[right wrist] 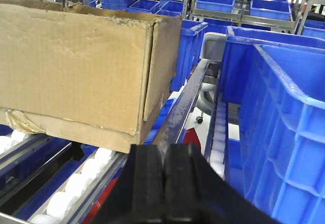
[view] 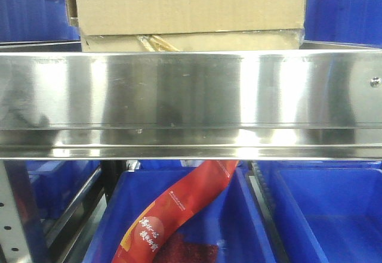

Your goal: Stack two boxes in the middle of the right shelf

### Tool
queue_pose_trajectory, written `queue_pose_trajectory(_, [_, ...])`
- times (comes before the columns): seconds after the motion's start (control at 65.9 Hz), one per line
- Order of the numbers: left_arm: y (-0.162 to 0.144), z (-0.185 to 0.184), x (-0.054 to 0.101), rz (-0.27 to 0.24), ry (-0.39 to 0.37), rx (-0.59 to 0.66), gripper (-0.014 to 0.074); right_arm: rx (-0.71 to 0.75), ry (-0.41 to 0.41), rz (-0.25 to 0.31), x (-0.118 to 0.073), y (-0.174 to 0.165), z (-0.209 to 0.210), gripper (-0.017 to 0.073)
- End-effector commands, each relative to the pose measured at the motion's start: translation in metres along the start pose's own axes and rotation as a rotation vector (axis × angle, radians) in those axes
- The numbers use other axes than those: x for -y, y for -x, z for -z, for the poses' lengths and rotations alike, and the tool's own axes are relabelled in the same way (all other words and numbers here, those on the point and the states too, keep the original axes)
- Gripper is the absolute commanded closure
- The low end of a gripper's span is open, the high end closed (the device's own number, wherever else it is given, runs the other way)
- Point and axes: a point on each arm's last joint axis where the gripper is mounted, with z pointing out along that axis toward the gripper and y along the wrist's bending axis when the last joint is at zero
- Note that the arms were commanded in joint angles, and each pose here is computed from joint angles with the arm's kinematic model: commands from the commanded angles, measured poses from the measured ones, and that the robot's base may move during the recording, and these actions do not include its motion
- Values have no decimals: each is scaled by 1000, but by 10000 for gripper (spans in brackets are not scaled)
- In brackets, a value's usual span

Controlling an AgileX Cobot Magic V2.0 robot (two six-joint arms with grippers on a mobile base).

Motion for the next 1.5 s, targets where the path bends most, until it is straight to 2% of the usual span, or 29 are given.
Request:
queue_pose_trajectory(0.0, [4,1,0,5,3,46,705,25,-12,9,1,2,1,711])
queue_pose_trajectory(0.834, [4,1,0,5,3,46,705,24,-11,9,1,1,1,711])
queue_pose_trajectory(0.925, [4,1,0,5,3,46,705,31,-36,4,3,-3,2,711])
queue_pose_trajectory(0.971, [4,1,0,5,3,46,705,27,-60,10,5,-7,4,711])
queue_pose_trajectory(1.183, [4,1,0,5,3,46,705,106,-227,-61,13,-49,24,711])
queue_pose_trajectory(1.304, [4,1,0,5,3,46,705,120,-270,-61,12,-87,28,711])
queue_pose_trajectory(1.486, [4,1,0,5,3,46,705,132,-277,-60,9,-130,30,711])
